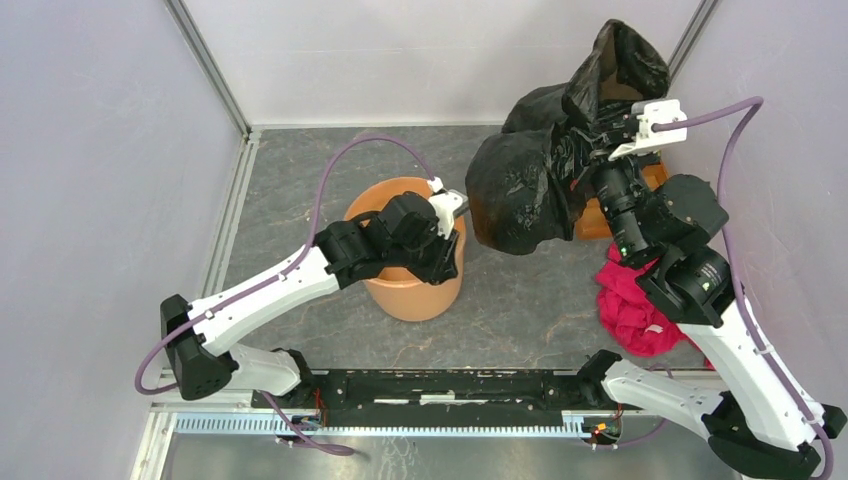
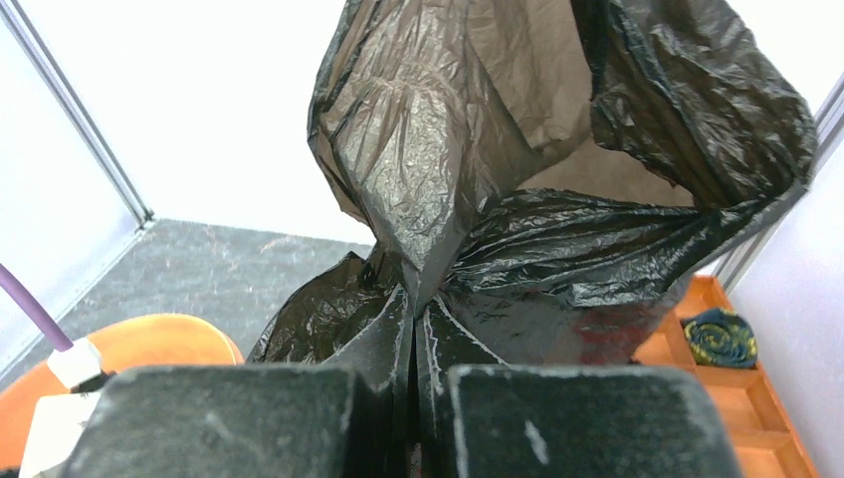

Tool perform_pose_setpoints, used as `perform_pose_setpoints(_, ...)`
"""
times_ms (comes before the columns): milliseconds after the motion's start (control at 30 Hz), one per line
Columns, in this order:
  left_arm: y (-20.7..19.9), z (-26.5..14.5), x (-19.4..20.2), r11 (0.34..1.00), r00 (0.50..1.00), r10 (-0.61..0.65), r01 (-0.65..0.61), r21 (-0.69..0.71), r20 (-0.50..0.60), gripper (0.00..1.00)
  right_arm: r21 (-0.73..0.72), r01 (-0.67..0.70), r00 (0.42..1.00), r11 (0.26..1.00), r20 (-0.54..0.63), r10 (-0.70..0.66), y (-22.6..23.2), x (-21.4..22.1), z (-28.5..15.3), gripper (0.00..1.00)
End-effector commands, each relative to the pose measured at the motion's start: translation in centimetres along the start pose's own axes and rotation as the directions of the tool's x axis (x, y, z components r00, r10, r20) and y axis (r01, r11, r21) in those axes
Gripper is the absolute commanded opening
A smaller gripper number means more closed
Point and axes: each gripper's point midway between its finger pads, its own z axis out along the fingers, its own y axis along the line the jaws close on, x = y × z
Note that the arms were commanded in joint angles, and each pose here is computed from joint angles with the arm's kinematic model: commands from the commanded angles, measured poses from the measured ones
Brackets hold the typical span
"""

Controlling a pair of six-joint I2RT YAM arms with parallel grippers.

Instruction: Put the trash bags into the trash bin

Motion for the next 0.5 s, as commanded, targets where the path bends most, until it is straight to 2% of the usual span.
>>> perform_pose_setpoints(0,-4.1,-0.7,-2.9,0.985,0.994,-0.042,0.024,0.171,0.101,0.53,-0.084,0.017,0.993,0.996,0.119,-0.007,1.3,-4.2,0.2,0.01)
perform_pose_setpoints(67,-4.5,-1.7,-3.6,0.983,0.991,-0.023,-0.002,0.183,0.135,0.71,-0.163,0.023,0.989,0.986,0.148,0.001,2.9,-5.3,0.5,0.01)
perform_pose_setpoints(133,-4.9,-3.2,-4.3,0.979,0.984,-0.002,-0.035,0.203,0.179,0.82,-0.264,0.037,0.983,0.964,0.183,0.012,5.0,-6.5,0.6,0.01)
perform_pose_setpoints(267,-5.1,-7.2,-5.7,0.972,0.952,0.051,-0.116,0.203,0.303,0.88,-0.512,0.06,0.965,0.857,0.25,0.082,10.1,-9.5,-0.1,0.01)
perform_pose_setpoints(333,-4.7,-9.5,-6.4,0.974,0.919,0.059,-0.139,0.181,0.39,0.88,-0.658,0.045,0.954,0.751,0.251,0.163,13.3,-11.1,-1.1,0.01)
perform_pose_setpoints(400,-4.5,-11.9,-7.0,0.974,0.872,0.047,-0.149,0.173,0.488,0.89,-0.799,0.005,0.945,0.601,0.201,0.259,16.5,-12.5,-2.3,0.01)
perform_pose_setpoints(467,-4.4,-14.3,-7.3,0.972,0.817,0.02,-0.151,0.181,0.577,0.9,-0.905,-0.058,0.932,0.422,0.102,0.347,19.3,-13.4,-3.8,0.01)
